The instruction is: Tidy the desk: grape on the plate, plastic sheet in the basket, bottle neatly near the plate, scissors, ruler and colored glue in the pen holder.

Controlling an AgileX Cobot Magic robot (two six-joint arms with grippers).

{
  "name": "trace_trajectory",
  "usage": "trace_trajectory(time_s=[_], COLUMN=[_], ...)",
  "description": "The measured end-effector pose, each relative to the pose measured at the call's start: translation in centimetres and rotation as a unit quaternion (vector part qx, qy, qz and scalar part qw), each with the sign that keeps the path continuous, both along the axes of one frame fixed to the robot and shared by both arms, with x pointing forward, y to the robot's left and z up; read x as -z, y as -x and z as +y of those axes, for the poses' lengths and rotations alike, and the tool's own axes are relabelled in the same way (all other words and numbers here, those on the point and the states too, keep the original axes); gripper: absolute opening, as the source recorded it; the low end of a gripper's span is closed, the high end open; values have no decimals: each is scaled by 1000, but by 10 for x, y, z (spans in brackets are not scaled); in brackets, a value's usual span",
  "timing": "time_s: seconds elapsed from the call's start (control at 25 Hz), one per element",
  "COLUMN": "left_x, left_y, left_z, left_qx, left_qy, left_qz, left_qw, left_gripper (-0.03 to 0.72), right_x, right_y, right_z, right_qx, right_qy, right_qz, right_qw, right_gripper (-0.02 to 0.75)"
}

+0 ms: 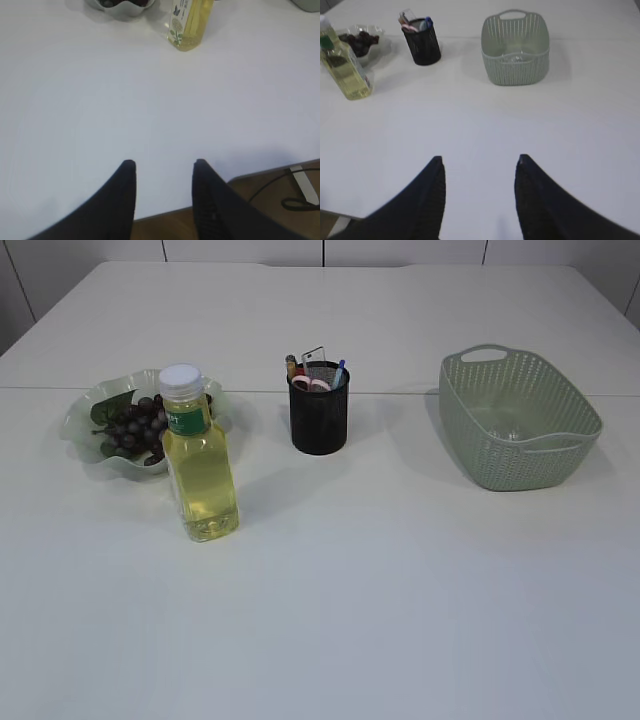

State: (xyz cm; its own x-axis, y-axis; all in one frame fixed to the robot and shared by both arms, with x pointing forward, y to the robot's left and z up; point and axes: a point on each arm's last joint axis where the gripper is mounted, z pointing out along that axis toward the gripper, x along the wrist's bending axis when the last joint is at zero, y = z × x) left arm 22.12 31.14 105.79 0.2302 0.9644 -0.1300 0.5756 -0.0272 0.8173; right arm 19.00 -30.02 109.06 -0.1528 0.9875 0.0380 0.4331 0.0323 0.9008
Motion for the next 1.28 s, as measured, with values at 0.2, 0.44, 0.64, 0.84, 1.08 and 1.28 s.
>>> trace_trajectory(time_s=[0.2,0.44,0.64,0.84,1.08,1.28], left_x=[0,2,2,2,2,2], left_y=[-7,-11,-11,-11,-11,-11], left_z=[-2,-3,-3,-3,-3,-4], left_qx=[-1,-1,-1,-1,-1,-12], left_qy=[8,9,10,10,10,10], left_qz=[-32,-42,-44,-44,-44,-45], left_qw=[999,999,999,999,999,999], left_gripper=[280,280,280,280,280,279], right_x=[32,42,46,46,46,46], right_y=[-19,-27,-35,-36,-36,-36], right_z=[1,-3,-4,-4,-4,-4], right_qx=[-2,13,19,19,19,21], right_qy=[26,50,64,66,67,68], right_qz=[62,70,47,43,42,42], right_qw=[998,996,997,997,997,997], right_gripper=[368,368,366,366,365,365])
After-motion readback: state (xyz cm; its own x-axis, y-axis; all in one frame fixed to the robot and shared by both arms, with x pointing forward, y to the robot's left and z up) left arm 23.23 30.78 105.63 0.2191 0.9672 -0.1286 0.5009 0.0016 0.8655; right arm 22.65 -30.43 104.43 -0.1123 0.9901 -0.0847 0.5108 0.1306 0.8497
